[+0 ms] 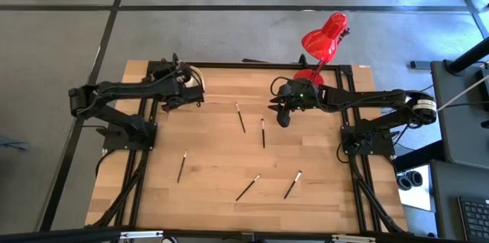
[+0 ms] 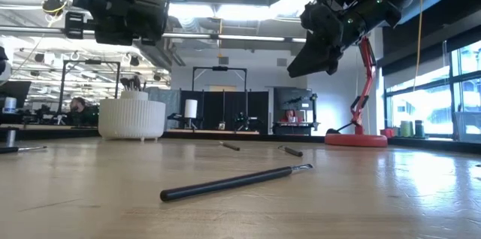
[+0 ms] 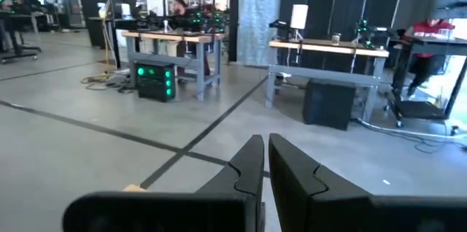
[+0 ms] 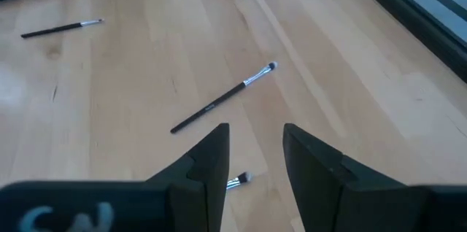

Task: Put items in baskets/containers
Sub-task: Put the black eyeshadow brush into the white organizer

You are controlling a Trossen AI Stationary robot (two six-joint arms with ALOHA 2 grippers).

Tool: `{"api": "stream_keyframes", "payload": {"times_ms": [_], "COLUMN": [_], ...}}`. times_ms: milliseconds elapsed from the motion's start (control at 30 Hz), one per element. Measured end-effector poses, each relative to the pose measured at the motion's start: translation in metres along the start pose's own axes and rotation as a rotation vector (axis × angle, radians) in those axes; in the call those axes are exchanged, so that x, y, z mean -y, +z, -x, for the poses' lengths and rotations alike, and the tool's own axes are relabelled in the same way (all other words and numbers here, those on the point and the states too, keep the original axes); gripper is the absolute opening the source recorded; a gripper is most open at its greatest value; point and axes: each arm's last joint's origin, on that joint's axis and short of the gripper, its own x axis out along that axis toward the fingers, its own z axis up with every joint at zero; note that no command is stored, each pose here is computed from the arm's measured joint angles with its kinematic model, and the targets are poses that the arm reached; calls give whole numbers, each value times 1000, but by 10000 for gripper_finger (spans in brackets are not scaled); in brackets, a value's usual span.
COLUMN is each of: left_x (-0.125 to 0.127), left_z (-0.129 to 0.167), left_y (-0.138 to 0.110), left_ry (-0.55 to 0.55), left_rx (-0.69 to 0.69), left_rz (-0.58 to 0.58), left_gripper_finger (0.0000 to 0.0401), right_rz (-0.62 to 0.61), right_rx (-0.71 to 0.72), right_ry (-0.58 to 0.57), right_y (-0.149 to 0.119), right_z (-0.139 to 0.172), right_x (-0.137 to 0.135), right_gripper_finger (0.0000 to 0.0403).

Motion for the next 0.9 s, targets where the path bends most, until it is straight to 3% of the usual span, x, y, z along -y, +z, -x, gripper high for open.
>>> {"api": "stream_keyframes", "payload": {"times_ms": [167, 267, 367, 467, 567, 667, 900], "left_x": [10, 18, 24, 25, 20, 14, -10], "left_z": [4, 9, 20, 37, 62, 91, 150], "left_y": [13, 21, 22, 16, 9, 5, -21], "left_ry": [-19, -65, -201, -389, -532, -596, -546], "left_rx": [-77, -176, -382, -672, -929, -1054, -1202], "left_rz": [-58, -238, -479, -610, -616, -584, -542], "left_gripper_finger": [20, 20, 20, 20, 22, 36, 113], "right_rz": [-2, -3, -3, -8, -23, -27, -53], "right_rx": [0, -1, -2, -6, -14, -14, -15], "right_ry": [0, 0, 0, 1, 0, 0, 1], "right_y": [0, 0, 0, -1, -1, -1, -1], "right_z": [0, 0, 0, 0, 0, 0, 0], "right_x": [0, 0, 0, 0, 0, 0, 0], "right_gripper_finger": [129, 129, 129, 129, 129, 129, 129]}}
